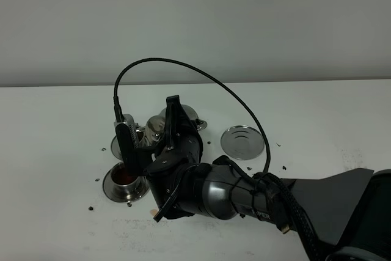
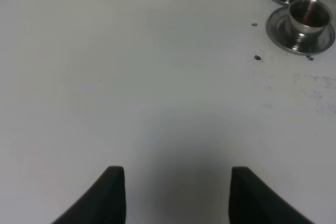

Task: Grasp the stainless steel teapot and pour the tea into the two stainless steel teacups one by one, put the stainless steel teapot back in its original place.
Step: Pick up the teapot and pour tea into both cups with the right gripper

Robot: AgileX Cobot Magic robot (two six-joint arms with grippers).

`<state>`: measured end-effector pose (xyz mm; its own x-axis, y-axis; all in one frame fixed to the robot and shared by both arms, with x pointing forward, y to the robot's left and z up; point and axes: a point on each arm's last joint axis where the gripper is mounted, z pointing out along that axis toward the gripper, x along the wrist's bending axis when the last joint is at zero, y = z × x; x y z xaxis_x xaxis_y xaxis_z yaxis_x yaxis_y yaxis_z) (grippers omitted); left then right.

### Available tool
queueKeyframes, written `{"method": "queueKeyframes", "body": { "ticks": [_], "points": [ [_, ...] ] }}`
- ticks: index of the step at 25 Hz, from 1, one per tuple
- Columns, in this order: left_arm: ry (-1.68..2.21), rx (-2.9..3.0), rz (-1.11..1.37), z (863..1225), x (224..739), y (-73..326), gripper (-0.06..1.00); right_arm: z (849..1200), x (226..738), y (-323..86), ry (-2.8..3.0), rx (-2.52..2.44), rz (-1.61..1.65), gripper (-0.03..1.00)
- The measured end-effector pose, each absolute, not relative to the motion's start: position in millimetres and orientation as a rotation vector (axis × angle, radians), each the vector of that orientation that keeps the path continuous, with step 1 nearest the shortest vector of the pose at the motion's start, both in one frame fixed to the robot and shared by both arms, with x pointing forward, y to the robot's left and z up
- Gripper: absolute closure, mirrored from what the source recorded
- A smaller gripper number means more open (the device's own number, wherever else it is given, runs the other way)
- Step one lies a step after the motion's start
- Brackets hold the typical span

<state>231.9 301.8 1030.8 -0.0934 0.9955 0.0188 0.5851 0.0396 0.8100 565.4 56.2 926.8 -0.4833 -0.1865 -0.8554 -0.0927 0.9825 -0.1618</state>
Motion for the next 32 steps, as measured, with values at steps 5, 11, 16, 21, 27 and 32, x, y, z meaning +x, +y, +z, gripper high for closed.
{"method": "queueKeyframes", "body": {
  "ticks": [5,11,16,21,27,32],
  "points": [
    [1.740,1.600,0.908,1030.8,231.9,301.8,0.48,927.7,565.8,56.5,2.066,-0.208,-0.116,0.77],
    [1.740,1.600,0.908,1030.8,231.9,301.8,0.48,927.9,566.1,56.5,2.063,-0.211,-0.117,0.77],
    [1.740,1.600,0.908,1030.8,231.9,301.8,0.48,928.0,566.1,56.5,2.062,-0.213,-0.118,0.77],
    [1.740,1.600,0.908,1030.8,231.9,301.8,0.48,928.4,566.3,56.7,2.057,-0.218,-0.119,0.77],
    [1.740,1.600,0.908,1030.8,231.9,301.8,0.48,928.8,566.6,56.7,2.050,-0.223,-0.123,0.77],
    [1.740,1.600,0.908,1030.8,231.9,301.8,0.48,929.1,566.7,56.7,2.047,-0.226,-0.125,0.77]
  ]
}}
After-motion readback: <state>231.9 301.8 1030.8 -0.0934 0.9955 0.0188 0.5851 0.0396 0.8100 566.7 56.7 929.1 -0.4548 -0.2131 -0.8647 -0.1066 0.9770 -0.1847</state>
